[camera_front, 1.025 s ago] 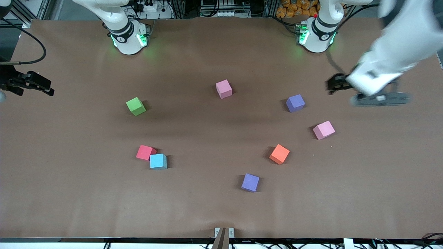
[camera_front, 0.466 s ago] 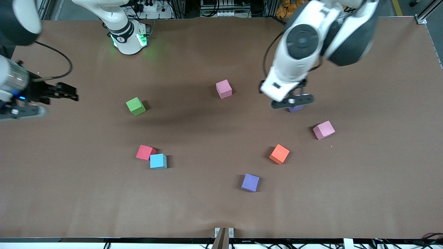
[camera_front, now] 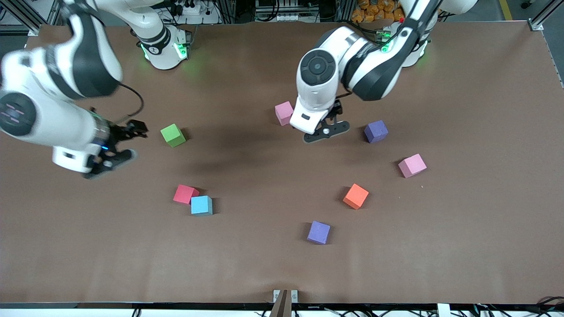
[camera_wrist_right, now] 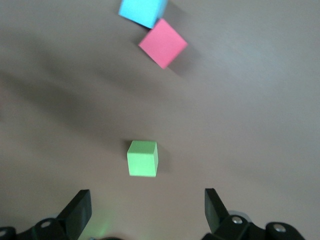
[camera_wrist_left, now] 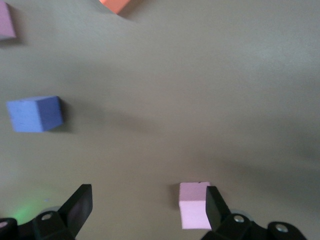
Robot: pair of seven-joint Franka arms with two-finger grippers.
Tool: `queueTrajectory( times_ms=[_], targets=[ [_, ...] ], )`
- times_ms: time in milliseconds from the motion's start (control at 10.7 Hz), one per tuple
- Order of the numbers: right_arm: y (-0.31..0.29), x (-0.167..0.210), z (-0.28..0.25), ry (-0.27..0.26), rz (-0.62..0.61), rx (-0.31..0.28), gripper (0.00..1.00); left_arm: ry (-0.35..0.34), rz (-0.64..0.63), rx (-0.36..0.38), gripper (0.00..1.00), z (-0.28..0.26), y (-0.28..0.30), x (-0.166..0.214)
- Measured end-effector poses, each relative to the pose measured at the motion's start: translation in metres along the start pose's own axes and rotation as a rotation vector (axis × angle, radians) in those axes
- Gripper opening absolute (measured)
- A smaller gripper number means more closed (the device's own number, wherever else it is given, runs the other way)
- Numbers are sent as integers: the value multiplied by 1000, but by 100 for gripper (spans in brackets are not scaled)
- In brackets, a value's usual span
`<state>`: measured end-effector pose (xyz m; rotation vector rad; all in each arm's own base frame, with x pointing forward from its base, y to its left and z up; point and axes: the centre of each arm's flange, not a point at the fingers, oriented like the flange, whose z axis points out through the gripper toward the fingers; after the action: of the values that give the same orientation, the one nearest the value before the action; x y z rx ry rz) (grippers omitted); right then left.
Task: Arrange blocks into number 1
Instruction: 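Grasp the pink cube with the left gripper while the right gripper grasps the red cube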
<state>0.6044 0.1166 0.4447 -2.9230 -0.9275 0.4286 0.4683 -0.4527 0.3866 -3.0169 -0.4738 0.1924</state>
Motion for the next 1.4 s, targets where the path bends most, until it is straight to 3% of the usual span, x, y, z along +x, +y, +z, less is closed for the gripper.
queueTrajectory(
  times_ms=[279,652,1397],
  targets=[
    [14,40,64,4,-226,-6,100,34,-107,-61,100,46,22,-42],
    [27,73,111,67,-444,-54,100,28,-217,-44,100,107,39,-79],
    [8,121,174,138,-570,-111,100,31,-203,-64,100,176,50,-133]
  ],
)
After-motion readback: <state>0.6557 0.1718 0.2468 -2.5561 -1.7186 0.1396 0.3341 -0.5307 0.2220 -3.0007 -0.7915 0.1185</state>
